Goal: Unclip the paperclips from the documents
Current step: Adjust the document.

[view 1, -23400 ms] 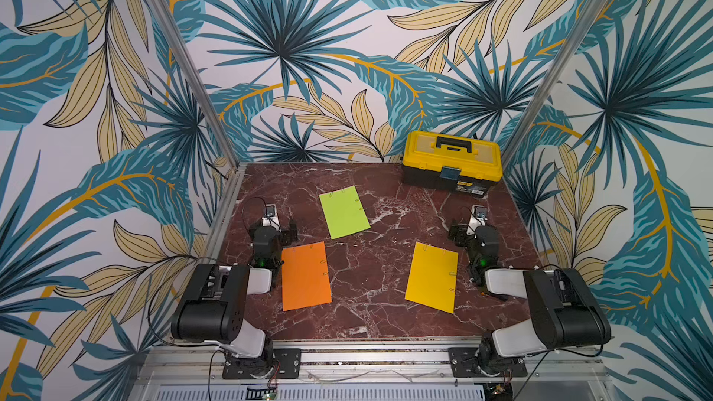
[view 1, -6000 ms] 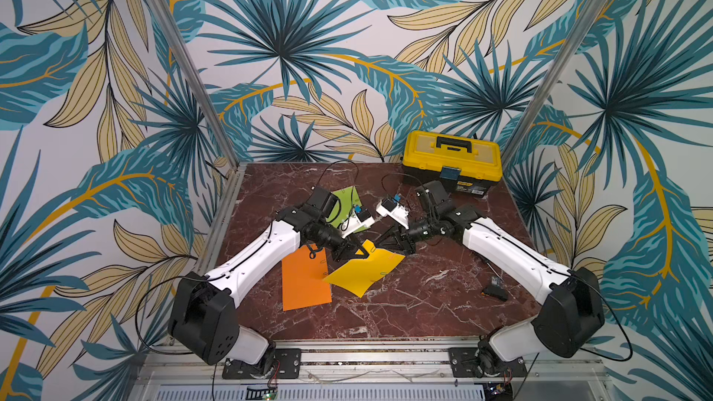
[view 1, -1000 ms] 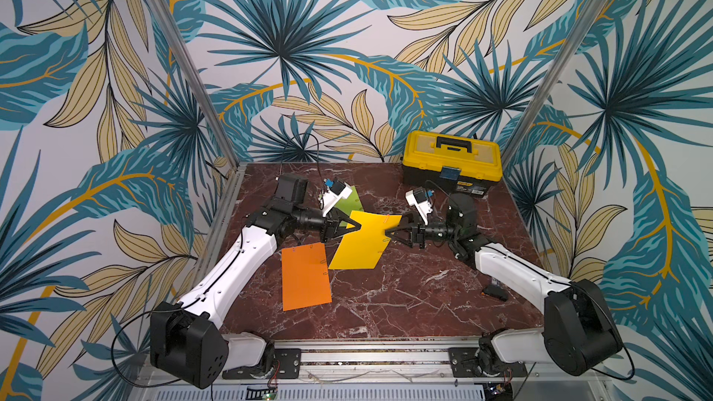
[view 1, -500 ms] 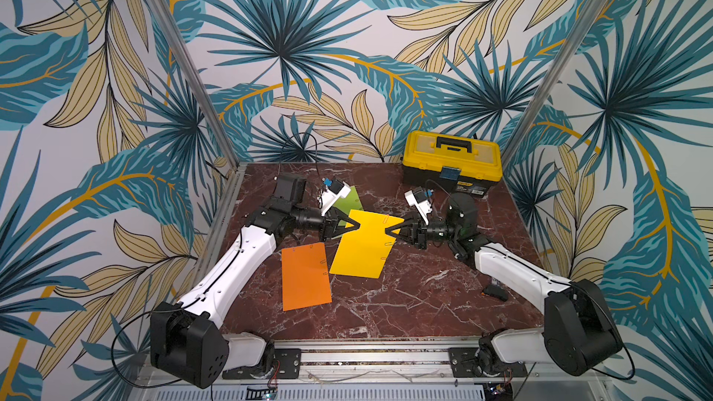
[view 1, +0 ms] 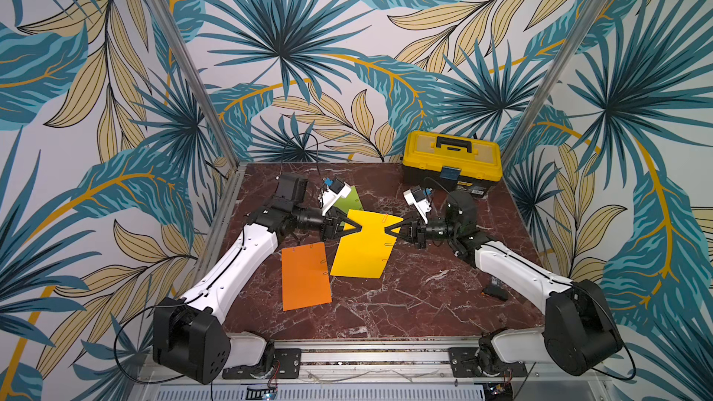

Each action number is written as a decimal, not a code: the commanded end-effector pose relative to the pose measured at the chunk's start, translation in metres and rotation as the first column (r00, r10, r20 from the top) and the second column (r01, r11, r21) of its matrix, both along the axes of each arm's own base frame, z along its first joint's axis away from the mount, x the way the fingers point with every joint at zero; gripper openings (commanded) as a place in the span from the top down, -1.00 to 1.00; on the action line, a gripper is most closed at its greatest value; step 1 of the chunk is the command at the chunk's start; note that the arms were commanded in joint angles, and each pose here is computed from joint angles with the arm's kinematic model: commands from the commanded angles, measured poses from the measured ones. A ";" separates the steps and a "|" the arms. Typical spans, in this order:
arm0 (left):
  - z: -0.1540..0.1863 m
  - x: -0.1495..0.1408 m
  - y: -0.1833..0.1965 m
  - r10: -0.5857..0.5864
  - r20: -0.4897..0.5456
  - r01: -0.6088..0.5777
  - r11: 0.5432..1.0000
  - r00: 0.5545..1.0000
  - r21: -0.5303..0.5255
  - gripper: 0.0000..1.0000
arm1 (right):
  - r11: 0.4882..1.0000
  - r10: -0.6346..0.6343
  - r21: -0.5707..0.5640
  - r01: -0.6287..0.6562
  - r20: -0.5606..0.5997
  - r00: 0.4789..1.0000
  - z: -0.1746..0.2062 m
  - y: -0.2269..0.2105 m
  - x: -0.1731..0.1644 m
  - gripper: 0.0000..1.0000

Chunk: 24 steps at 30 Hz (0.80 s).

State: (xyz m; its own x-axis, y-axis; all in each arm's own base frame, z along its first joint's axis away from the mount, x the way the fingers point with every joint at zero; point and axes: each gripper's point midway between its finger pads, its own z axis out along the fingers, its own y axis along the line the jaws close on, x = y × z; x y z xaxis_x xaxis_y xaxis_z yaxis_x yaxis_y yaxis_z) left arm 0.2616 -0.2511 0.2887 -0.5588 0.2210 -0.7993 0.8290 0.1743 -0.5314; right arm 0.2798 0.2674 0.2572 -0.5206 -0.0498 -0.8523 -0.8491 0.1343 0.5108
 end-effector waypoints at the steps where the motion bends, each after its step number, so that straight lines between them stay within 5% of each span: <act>1: 0.007 -0.001 -0.011 -0.039 0.005 0.039 0.999 0.999 -0.017 0.56 | 1.000 0.028 0.001 -0.028 0.013 1.000 0.003 0.005 -0.002 0.98; 8: 0.000 0.001 -0.025 -0.064 -0.017 0.064 0.998 0.998 0.000 0.57 | 1.000 0.029 -0.005 -0.029 0.010 1.000 -0.001 0.008 -0.005 0.97; 14: -0.002 0.003 -0.025 -0.055 -0.021 0.055 0.998 0.998 0.008 1.00 | 1.000 0.012 -0.028 -0.012 0.007 1.000 -0.007 0.006 -0.005 0.94; 21: -0.005 -0.003 -0.018 -0.041 -0.010 0.041 0.999 0.999 0.013 1.00 | 0.990 -0.013 -0.139 0.017 0.029 0.999 -0.016 -0.001 -0.006 0.17; 24: -0.009 -0.006 -0.016 -0.042 -0.015 0.042 0.999 0.999 0.014 1.00 | 0.979 -0.018 -0.202 0.029 0.055 0.998 -0.017 -0.006 -0.007 0.01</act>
